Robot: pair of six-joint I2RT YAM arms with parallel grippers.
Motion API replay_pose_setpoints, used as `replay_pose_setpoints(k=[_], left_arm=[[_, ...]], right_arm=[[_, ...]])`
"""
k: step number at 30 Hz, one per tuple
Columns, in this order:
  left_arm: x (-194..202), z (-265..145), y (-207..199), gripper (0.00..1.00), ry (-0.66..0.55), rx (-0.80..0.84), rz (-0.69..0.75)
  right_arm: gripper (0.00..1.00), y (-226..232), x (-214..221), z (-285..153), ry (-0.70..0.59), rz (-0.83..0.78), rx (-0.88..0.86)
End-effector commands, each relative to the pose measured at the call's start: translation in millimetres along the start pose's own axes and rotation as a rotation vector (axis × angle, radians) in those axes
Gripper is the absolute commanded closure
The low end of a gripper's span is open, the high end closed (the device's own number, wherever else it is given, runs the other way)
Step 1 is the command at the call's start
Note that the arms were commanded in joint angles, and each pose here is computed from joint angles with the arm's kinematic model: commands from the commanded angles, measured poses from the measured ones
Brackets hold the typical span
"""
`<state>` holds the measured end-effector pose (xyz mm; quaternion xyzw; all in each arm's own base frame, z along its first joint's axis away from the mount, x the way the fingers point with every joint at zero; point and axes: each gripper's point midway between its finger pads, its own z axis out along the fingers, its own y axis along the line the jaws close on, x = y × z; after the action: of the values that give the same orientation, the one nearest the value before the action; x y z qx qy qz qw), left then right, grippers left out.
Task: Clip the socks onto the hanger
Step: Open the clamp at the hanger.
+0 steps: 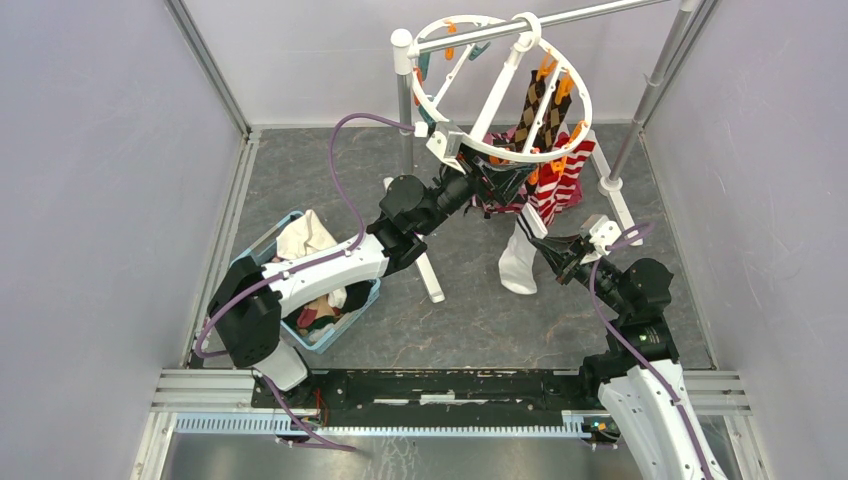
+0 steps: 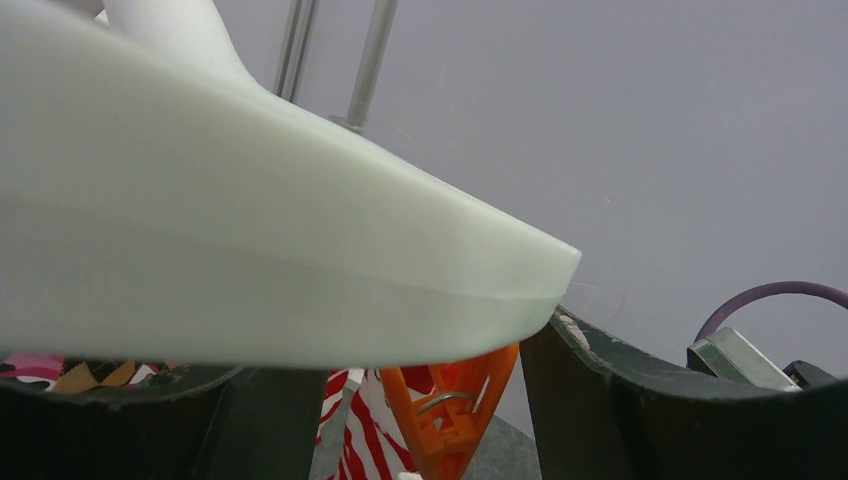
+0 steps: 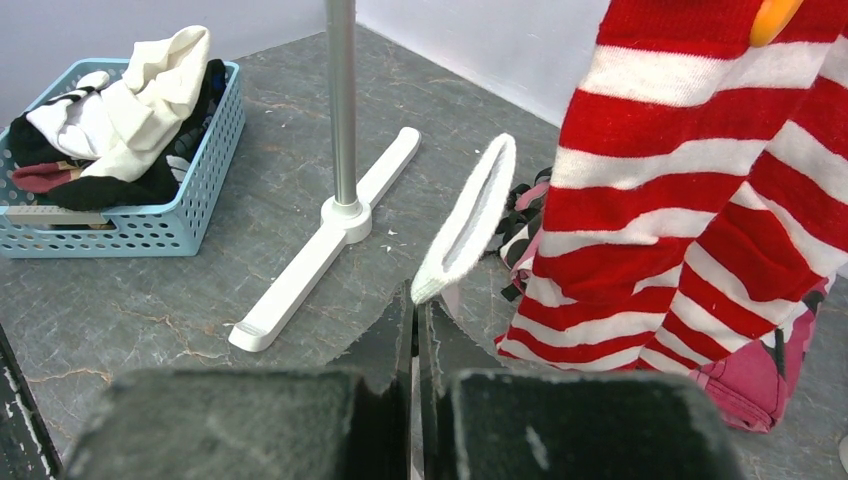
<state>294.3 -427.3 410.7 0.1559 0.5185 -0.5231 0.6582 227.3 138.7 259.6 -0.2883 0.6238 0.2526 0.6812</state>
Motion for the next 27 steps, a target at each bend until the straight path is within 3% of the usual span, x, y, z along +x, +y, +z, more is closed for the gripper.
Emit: replay_pose_setpoints(k=[1,27], left_arm=[[-16,3,-7,0.27,-0.047,0.008,-0.054],[13,-20,-4,0.2,0.001,0.009,-0.055]], right_arm=[[1.0,1,-24,1,-0.06,-0.055,-0.009],[1.0,-1,-19,0,-0.047,-0.046,0.01]])
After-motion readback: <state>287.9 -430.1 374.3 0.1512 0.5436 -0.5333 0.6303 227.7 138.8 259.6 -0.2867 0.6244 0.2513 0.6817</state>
